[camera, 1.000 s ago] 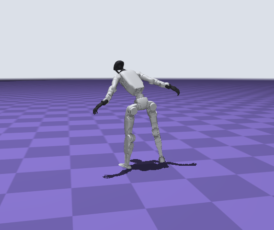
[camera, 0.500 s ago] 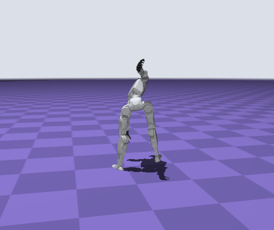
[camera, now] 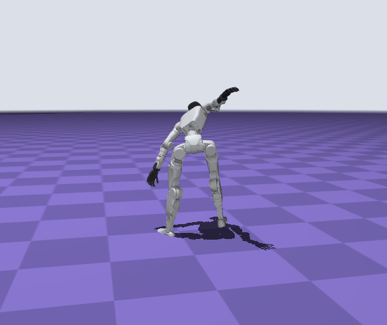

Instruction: In place motions

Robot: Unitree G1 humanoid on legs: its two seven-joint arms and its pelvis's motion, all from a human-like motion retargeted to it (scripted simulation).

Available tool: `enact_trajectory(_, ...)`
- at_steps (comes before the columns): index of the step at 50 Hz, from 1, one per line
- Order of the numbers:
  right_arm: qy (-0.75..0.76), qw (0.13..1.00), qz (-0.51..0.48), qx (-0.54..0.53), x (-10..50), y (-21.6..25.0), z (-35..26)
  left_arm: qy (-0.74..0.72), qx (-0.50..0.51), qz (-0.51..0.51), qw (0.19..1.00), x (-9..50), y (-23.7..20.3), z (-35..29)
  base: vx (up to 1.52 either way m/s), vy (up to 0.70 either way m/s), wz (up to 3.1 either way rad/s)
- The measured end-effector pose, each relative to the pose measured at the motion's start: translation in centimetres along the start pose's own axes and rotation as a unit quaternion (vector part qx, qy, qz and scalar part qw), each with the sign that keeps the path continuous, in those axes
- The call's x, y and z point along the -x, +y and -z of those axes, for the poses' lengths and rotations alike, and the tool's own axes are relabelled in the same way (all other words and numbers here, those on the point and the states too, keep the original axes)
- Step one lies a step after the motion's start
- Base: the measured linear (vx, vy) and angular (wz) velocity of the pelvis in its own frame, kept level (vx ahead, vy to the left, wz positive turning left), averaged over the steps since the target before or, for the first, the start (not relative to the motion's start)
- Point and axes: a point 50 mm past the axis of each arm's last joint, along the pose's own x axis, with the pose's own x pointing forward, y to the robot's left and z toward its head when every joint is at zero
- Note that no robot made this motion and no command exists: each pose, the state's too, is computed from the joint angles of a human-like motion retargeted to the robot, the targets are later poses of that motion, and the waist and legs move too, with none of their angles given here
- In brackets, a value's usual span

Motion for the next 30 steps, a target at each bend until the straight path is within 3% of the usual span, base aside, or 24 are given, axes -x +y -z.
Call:
enact_trajectory(3, -0.036, 0.996, -0.043, 0.070, -0.3, 1.8, -2.2, 0.084, -0.100, 0.033, 0.991, 1.2, 0.0, 5.7, -0.19, 0.01, 1.34)
enact_trajectory(6, -0.046, 0.984, -0.128, 0.116, -0.2, 4.3, -3.9, 0.165, -0.135, 0.016, 0.977, 3.6, 1.5, 12.0, -0.22, 0.03, 1.34)
enact_trajectory(15, -0.181, 0.908, -0.301, 0.228, 3.8, 14.0, -12.1, 0.404, 0.062, -0.146, 0.901, 18.4, 8.7, 28.6, -0.17, 0.10, 1.35)
enact_trajectory(21, -0.236, 0.910, -0.255, 0.229, 3.5, 13.3, -16.4, 0.387, 0.099, -0.204, 0.894, 19.2, 9.1, 28.9, -0.20, -0.04, 1.65)
enact_trajectory(26, -0.235, 0.936, -0.221, 0.138, 2.8, 11.7, -19.5, 0.368, 0.103, -0.110, 0.918, 15.8, 5.6, 27.1, -0.19, -0.27, 1.57)
enact_trajectory(30, -0.245, 0.933, -0.254, 0.067, 5.1, 13.9, -22.8, 0.377, 0.087, -0.066, 0.920, 13.8, 3.8, 25.5, -0.03, -0.45, 0.52)
